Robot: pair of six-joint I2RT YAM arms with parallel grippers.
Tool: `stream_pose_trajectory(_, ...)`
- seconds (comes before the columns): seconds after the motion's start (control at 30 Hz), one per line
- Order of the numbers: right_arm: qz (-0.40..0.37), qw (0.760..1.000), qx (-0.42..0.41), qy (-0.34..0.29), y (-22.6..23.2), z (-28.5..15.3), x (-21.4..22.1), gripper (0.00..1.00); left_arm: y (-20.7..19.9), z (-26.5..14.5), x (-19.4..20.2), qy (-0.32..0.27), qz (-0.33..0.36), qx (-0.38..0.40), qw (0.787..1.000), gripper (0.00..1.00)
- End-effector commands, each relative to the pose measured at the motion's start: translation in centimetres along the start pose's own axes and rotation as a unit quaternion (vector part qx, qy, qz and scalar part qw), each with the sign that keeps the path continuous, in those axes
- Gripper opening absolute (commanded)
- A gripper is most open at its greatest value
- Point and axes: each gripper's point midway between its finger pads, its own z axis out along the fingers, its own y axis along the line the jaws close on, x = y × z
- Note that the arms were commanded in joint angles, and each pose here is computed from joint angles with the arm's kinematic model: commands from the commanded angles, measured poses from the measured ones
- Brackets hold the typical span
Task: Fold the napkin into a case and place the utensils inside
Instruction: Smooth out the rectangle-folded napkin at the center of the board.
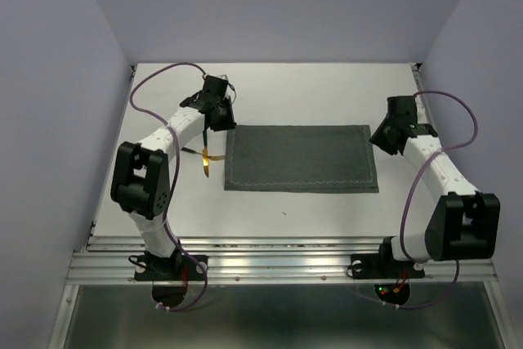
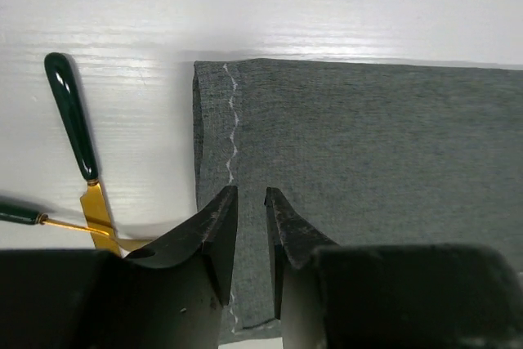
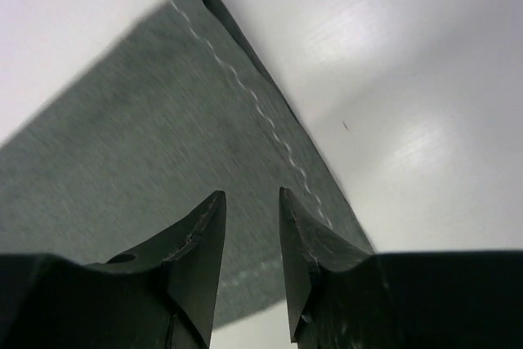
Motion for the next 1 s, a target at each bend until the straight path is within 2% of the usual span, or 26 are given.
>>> stream_pose_trajectory(0.0,0.011,0.996,0.040,0.081,-3.9,-0.3,6.9,0.38,-1.5,-3.8,-0.5,-0.031,0.002,0.032,0.999,0.32)
stream_pose_trajectory(0.17,0.002,0.994,0.081,0.080,-6.4,-1.0,8.2,0.39,-1.6,-5.8,1.2,-0.026,0.004,0.047,0.999,0.37)
stream_pose_trajectory(0.37,0.001,0.992,0.079,0.103,-5.8,0.2,8.8,0.39,-0.9,-5.6,3.3,-0.010,0.003,0.039,0.999,0.37)
stream_pose_trajectory(0.97,-0.001,0.989,0.091,0.115,-6.8,1.9,10.9,0.38,-2.6,-5.7,4.1,-0.003,0.003,0.055,0.998,0.38)
